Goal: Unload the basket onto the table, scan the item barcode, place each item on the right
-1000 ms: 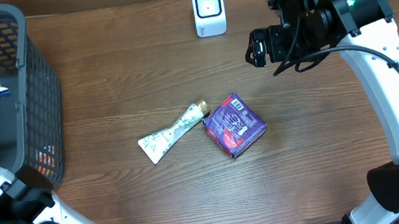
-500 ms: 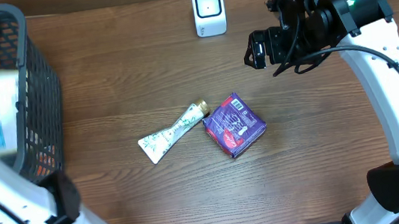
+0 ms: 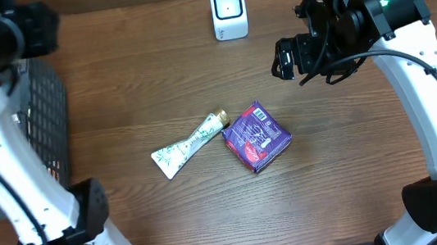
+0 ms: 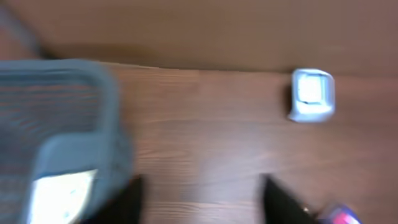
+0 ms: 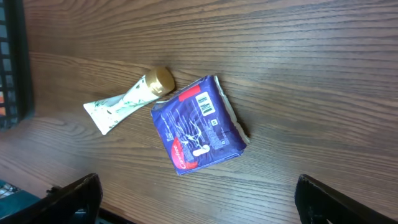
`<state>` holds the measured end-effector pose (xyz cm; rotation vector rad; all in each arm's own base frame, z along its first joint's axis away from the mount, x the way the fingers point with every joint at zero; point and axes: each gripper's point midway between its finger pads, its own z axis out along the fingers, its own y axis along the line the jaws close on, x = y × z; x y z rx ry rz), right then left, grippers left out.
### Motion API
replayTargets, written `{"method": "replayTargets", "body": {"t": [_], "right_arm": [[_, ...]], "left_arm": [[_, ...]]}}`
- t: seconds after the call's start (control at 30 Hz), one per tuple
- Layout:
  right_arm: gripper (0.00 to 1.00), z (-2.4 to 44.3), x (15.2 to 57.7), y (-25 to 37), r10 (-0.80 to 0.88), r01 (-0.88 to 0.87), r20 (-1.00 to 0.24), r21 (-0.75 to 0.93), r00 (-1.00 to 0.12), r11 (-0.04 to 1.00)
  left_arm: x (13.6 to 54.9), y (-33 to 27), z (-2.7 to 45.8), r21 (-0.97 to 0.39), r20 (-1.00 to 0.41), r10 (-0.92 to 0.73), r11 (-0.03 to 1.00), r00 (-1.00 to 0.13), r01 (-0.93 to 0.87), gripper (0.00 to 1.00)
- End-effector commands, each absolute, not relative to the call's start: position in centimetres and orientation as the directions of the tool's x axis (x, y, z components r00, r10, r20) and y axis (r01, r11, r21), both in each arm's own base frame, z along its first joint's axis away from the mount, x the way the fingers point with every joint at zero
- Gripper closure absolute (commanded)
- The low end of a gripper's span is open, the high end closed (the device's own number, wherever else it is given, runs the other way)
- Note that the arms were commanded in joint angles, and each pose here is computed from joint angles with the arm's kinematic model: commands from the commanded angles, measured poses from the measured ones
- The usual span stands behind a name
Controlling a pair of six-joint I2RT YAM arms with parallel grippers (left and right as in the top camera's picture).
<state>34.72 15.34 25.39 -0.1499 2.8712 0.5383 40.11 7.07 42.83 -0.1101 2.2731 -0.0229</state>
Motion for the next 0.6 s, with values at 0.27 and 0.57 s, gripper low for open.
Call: {"method": "replayTargets", "body": {"t": [0.27,0.57], "right_arm": [[0.0,26.0,34.9,15.2,-0.064,-0.15,-0.255,0.334,-0.965,0.931],[0.0,26.1,35.3,15.3,-0.063,-0.156,-0.272,0.334,-0.96,0.93]], "left_arm": [[33.1,24.3,43.4,-0.028,-0.776,-0.371,0.828,-0.511,-0.56,0.0],[34.5,32.6,30.8,-0.027,-0.535,-0.543,0.777,-0.647,-0.629,0.0]]}}
